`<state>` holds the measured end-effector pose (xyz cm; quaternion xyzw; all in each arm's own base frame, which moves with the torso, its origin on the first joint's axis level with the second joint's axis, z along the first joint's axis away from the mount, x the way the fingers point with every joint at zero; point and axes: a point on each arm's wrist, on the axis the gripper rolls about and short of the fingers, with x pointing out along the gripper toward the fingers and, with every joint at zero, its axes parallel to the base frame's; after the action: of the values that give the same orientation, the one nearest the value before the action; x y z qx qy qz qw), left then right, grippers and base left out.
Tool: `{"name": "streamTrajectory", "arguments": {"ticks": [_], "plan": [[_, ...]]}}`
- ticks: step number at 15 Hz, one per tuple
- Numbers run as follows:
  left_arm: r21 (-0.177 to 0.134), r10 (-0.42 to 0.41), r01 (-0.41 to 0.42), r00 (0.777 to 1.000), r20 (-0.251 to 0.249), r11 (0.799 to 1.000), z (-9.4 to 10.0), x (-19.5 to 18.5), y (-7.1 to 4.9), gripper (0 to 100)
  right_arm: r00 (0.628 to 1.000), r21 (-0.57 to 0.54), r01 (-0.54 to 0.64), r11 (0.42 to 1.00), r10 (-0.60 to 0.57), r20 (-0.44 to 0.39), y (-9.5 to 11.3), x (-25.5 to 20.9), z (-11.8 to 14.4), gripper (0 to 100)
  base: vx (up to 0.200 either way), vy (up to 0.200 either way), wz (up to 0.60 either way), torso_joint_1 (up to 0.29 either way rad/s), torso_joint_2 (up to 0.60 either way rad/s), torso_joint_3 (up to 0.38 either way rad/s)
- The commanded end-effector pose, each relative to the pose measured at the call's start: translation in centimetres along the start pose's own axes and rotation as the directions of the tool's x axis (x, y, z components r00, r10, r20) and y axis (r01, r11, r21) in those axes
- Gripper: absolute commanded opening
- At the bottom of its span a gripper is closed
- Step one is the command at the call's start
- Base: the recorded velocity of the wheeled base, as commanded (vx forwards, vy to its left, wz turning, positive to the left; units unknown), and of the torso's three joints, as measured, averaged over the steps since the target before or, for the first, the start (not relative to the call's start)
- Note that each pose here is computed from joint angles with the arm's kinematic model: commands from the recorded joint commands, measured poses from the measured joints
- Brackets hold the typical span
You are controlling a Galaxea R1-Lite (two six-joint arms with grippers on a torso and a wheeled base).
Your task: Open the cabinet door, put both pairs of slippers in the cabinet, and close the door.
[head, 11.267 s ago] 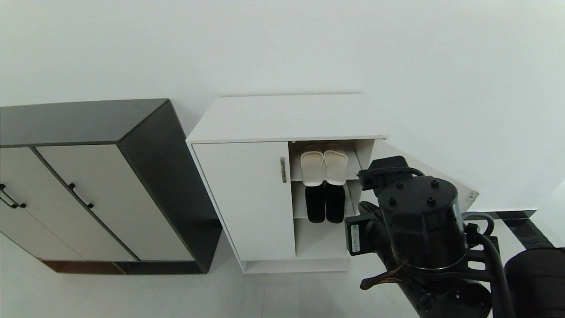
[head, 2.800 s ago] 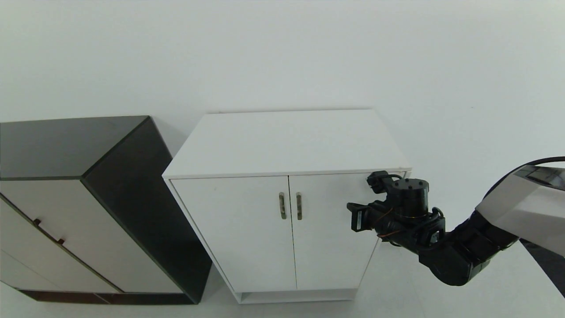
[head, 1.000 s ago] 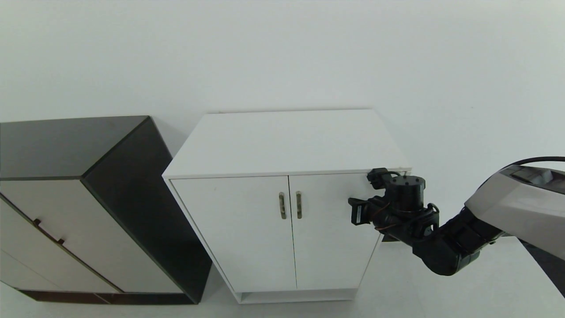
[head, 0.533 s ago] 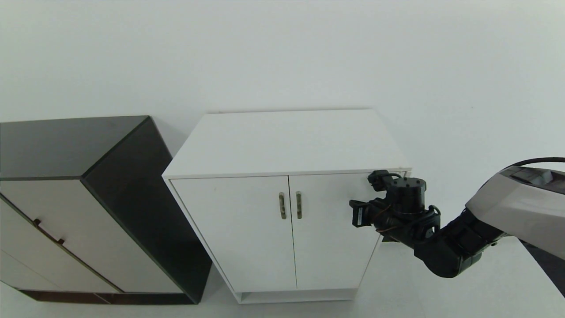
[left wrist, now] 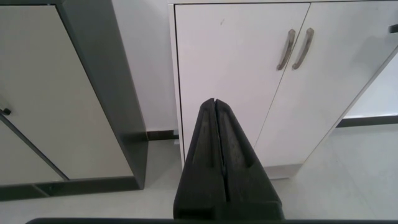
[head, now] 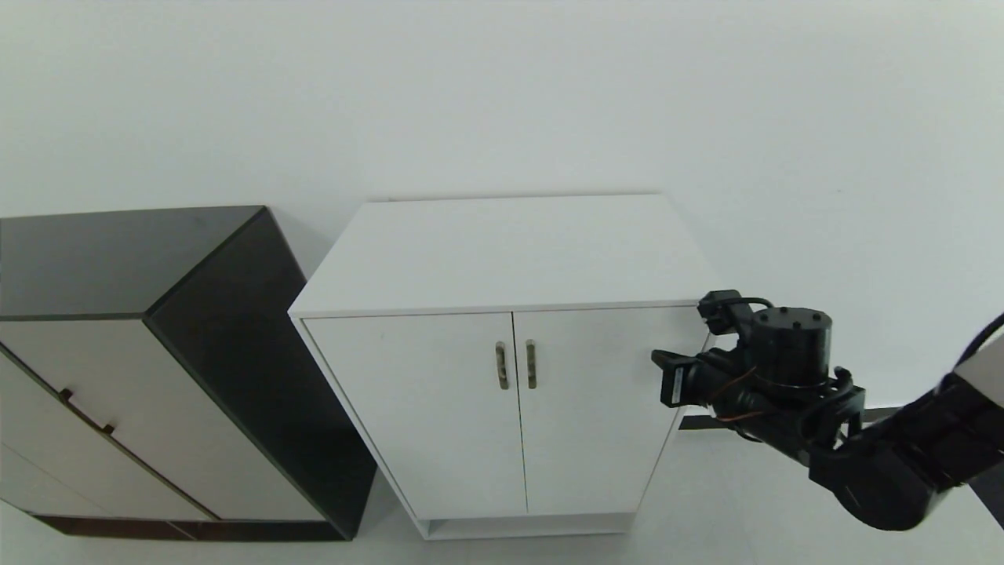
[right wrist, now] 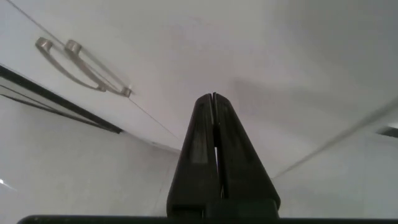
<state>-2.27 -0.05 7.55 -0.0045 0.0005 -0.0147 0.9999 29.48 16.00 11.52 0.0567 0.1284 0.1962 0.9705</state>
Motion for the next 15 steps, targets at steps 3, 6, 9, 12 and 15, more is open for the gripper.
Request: {"name": "streamTrajectory", "arguments": {"ticks": [3,6,9,12,15], "plan": [[0.0,0.0,0.0,1.0,-0.001,1.0,0.0,0.0,0.0,0,0.992,0.004,0.124,0.992,-0.125,0.032,-1.0,-8.2,0.5,0,0.0,0.0,0.0,0.0,0.0,0.0],[0.0,0.0,0.0,1.0,-0.001,1.0,0.0,0.0,0.0,0,0.98,-0.032,0.194,0.981,-0.193,0.04,-2.7,-12.8,-0.3,0,0.0,0.0,0.0,0.0,0.0,0.0],[-0.002,0.0,0.0,1.0,-0.001,1.0,0.0,0.0,0.0,0,0.964,-0.037,0.262,0.964,-0.26,0.052,-4.1,-16.0,-1.1,0,0.0,0.0,0.0,0.0,0.0,0.0],[-0.003,0.0,0.0,1.0,-0.001,1.0,0.0,0.0,0.0,0,0.937,-0.039,0.349,0.936,-0.347,0.046,-5.6,-19.4,-2.9,0,0.0,0.0,0.0,0.0,0.0,0.0],[-0.003,0.0,0.0,1.0,-0.001,1.0,0.0,0.0,0.0,0,0.913,-0.022,0.405,0.914,-0.404,0.049,-6.0,-21.6,-3.4,0,0.0,0.0,0.0,0.0,0.0,0.0]]}}
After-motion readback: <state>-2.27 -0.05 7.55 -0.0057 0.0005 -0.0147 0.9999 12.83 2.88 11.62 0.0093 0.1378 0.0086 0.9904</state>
